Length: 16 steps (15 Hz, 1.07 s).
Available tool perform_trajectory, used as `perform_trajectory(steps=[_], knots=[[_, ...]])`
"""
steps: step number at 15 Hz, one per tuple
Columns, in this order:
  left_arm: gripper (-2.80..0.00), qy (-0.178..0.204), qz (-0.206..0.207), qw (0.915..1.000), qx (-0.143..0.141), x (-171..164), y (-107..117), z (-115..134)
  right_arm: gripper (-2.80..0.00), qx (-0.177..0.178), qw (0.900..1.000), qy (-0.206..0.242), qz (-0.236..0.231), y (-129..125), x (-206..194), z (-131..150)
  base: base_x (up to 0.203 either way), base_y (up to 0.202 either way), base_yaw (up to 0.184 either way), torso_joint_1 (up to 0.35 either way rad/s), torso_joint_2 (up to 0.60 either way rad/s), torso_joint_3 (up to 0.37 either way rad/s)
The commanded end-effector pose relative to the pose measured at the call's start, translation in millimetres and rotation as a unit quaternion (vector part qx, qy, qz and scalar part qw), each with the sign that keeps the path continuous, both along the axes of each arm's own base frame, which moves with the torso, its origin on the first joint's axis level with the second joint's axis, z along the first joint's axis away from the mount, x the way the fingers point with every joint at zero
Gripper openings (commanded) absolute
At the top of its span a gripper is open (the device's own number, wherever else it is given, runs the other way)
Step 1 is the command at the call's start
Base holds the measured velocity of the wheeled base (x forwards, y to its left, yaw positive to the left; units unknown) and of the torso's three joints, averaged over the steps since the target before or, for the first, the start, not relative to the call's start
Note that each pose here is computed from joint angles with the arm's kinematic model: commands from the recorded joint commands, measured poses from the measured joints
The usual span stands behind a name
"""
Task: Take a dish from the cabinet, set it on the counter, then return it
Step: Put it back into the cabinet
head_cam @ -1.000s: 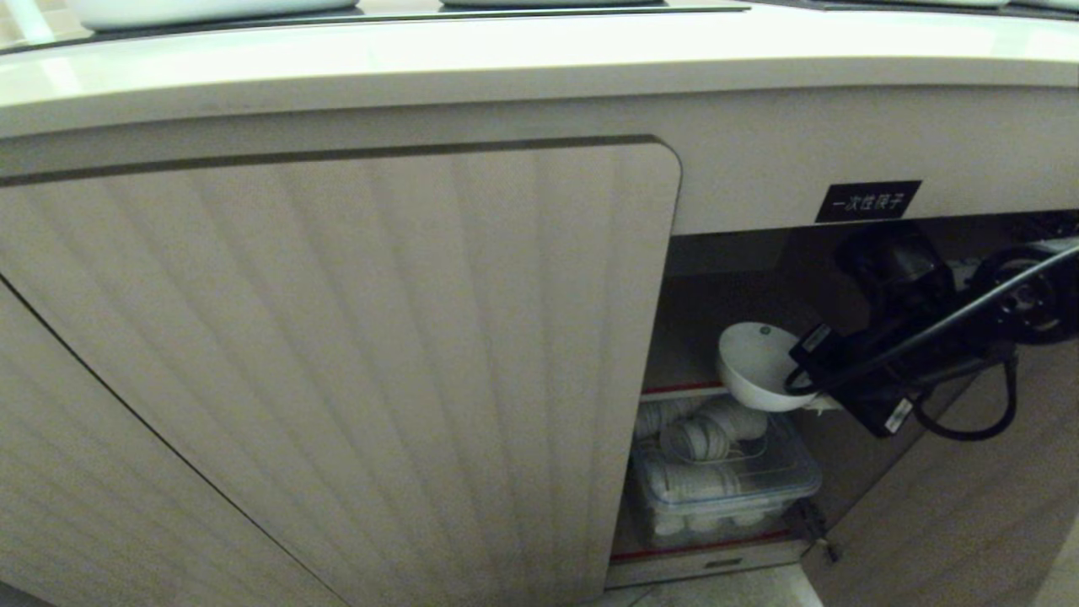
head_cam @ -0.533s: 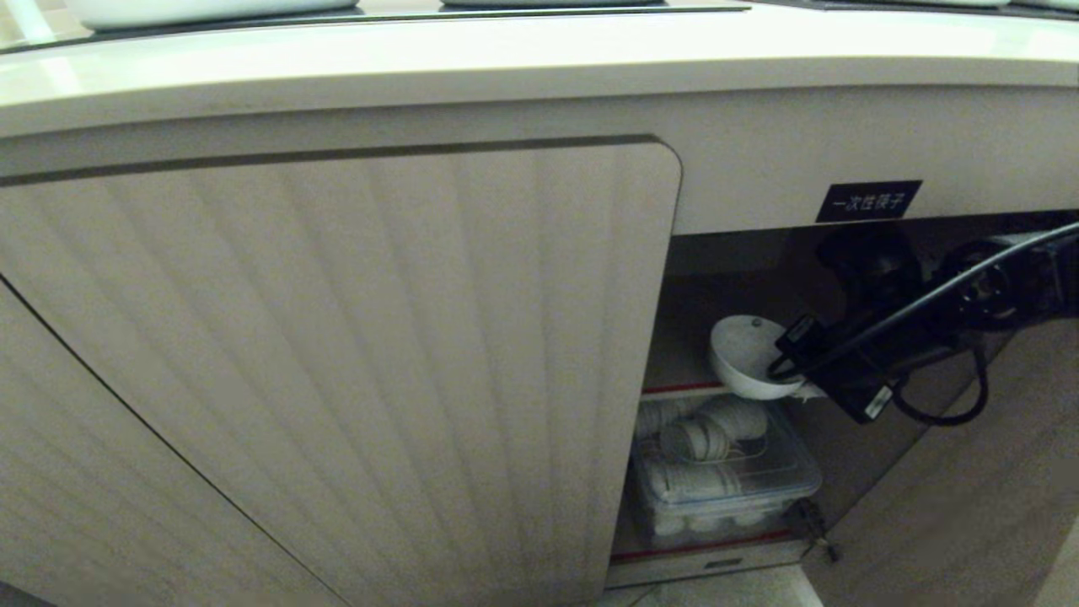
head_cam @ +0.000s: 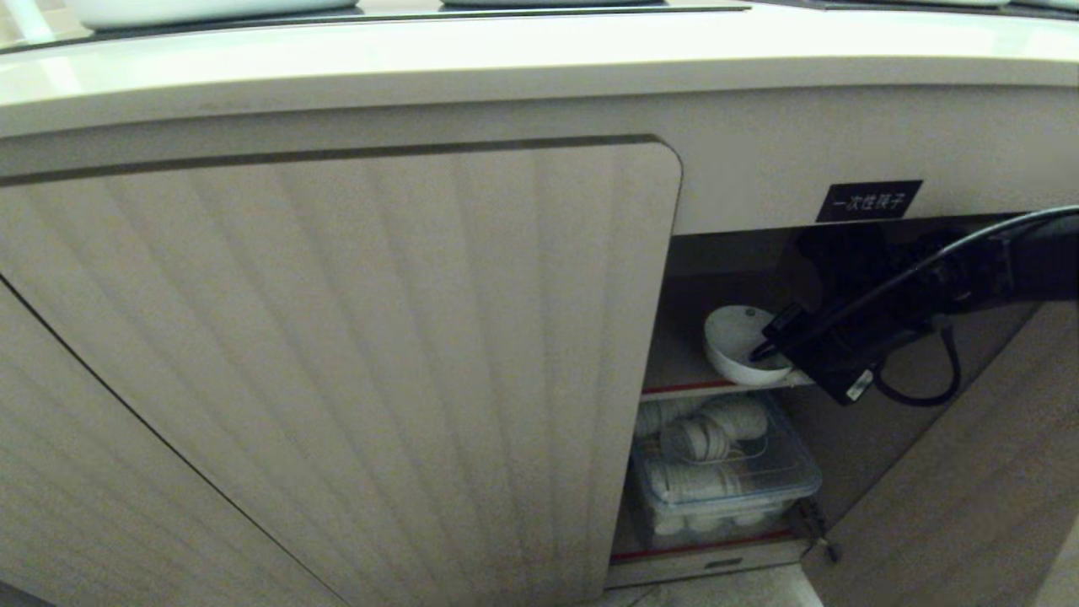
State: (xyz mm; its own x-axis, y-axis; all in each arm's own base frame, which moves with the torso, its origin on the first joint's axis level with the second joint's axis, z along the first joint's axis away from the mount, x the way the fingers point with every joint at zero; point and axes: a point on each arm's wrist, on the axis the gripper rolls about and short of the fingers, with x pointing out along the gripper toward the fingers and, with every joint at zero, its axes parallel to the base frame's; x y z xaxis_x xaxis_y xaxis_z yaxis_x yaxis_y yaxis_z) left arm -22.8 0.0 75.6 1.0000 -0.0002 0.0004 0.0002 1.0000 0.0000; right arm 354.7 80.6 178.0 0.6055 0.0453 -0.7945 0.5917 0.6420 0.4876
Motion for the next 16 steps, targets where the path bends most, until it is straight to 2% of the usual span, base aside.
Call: perform_trajectory(steps=[1,16], knots=[[-2.80,0.000,0.000,1.0000,0.000,0.0,0.0,-0.1,-2.80,-0.002,1.000,0.006,-0.004,1.7,6.8,-5.8,0.000,0.000,0.000,0.000,0.00,0.000],[-2.80,0.000,0.000,1.0000,0.000,0.0,0.0,-0.1,-2.80,-0.012,1.000,0.004,-0.024,4.9,19.4,-17.3,0.000,0.000,0.000,0.000,0.00,0.000]])
